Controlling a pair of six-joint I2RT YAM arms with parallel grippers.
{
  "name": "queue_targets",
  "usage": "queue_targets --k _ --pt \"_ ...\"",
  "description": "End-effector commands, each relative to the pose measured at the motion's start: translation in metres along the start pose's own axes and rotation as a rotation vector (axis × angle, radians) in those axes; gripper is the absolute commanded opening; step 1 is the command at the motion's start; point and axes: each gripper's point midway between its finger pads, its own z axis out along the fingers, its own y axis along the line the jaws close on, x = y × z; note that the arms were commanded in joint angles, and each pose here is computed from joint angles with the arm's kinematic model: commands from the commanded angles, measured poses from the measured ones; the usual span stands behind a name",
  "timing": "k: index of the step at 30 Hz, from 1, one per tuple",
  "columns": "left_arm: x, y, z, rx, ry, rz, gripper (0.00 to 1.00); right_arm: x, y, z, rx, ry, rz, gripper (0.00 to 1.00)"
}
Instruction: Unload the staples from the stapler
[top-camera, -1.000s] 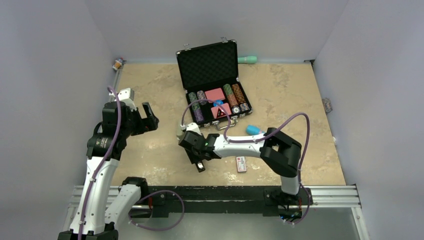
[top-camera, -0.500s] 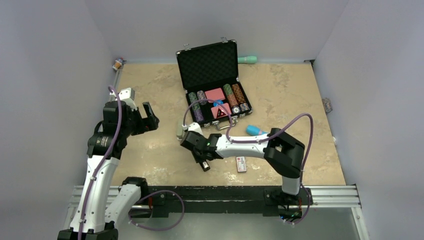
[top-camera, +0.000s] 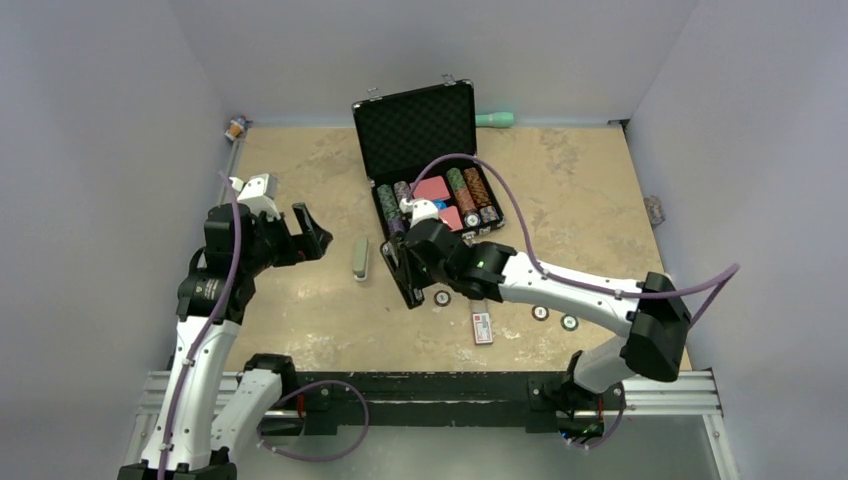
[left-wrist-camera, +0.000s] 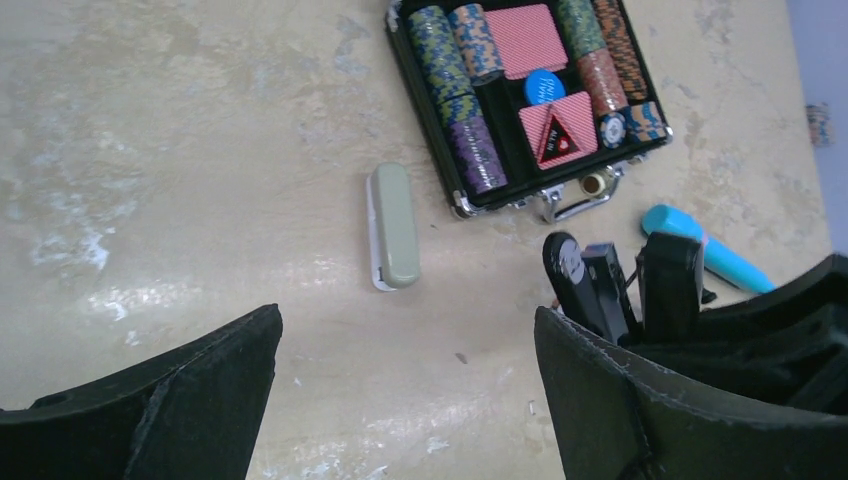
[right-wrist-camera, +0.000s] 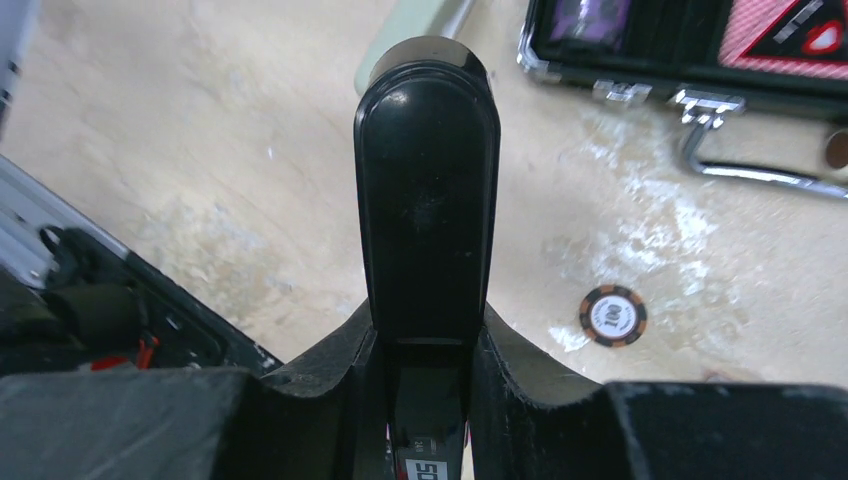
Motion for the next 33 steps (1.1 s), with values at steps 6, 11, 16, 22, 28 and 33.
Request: queue_targets --k 6,11,16,22,28,33 --pt "-0.006 -0.075 -0.005 0.437 -0.025 -0.068 1.00 -0.100 0.024 -0.059 -0.309 -0.289 0.069 0.00" --pt "-0.013 -0.108 -0.033 0.671 -0.132 -0.067 1.00 -0.127 0.040 -0.091 -0.428 -0.378 0.049 0.00" --pt "-0.025 -0.133 -0.065 0.841 -0.193 -0.025 1.00 -0.146 0.053 -0.126 -0.578 -0.435 0.030 0.00" --pt "-0.039 -0.159 -0.105 1.069 -0.327 0.041 1.00 -0.161 0.074 -0.174 -0.811 -0.499 0.002 0.00" --pt "-0.044 -0.169 -0.124 1.227 -0.384 0.031 1.00 -0.170 0.091 -0.201 -0.942 -0.507 -0.037 0.00" --pt "-0.049 -0.174 -0.136 1.342 -0.420 0.032 1.00 -0.167 0.108 -0.217 -1.081 -0.475 -0.066 0.00"
